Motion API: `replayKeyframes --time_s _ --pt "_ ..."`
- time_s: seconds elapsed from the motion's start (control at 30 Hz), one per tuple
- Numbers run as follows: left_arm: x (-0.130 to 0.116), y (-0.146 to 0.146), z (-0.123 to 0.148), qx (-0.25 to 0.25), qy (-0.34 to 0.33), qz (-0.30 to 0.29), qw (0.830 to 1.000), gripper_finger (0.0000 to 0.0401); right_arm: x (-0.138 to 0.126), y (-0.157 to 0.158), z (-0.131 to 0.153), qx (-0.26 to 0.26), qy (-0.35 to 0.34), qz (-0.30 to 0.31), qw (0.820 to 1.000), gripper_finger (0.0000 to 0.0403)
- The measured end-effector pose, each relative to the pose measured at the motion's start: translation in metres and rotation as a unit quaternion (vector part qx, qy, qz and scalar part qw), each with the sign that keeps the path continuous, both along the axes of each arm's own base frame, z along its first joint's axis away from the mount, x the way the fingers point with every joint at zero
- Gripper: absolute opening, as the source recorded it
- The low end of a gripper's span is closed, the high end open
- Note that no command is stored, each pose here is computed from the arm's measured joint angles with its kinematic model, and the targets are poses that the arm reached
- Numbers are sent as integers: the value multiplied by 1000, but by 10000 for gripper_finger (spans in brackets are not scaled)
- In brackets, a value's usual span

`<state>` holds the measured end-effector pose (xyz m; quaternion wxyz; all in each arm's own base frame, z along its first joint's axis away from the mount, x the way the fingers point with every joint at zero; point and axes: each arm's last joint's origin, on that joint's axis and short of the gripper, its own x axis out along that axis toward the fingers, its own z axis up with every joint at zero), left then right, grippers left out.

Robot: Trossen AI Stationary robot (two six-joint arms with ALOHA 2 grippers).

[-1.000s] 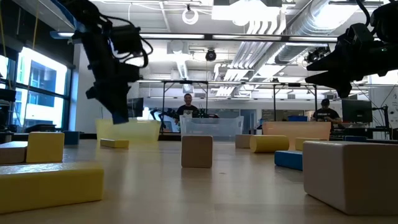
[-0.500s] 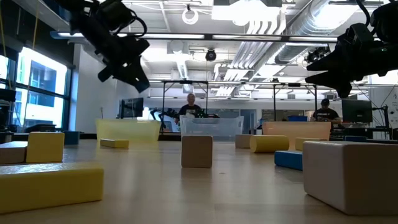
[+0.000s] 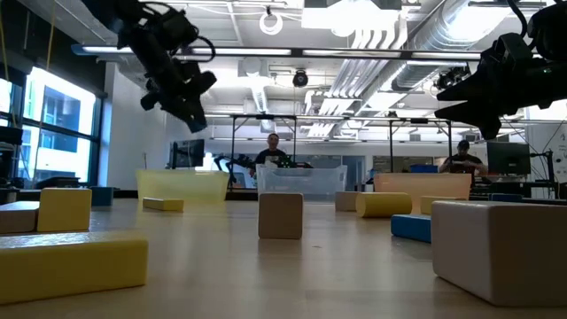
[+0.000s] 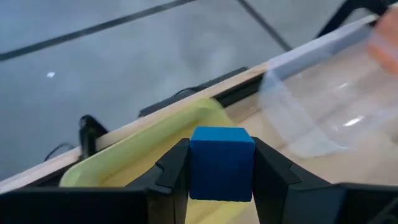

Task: Sort & place blocks by color
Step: Put the blue block into the yellow bin

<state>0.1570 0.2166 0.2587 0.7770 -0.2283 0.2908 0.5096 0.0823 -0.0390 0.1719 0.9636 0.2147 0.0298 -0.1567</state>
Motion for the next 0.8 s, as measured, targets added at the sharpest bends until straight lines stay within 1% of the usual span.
replayKeyframes --time_s 0.13,0.3,0.43,0.7,0.8 --pt "-5 12 -20 -50 21 33 998 104 0 0 0 0 0 0 1000 183" --pt "-6 20 -41 -98 46 51 993 105 0 0 0 0 0 0 1000 183" --pt "-3 25 -54 -121 51 68 989 122 0 0 0 0 0 0 1000 183" --pt "0 30 -71 -147 62 80 984 121 0 0 0 -1 1 0 1000 183" --pt "0 31 -74 -152 66 81 983 122 0 0 0 -46 14 6 999 183"
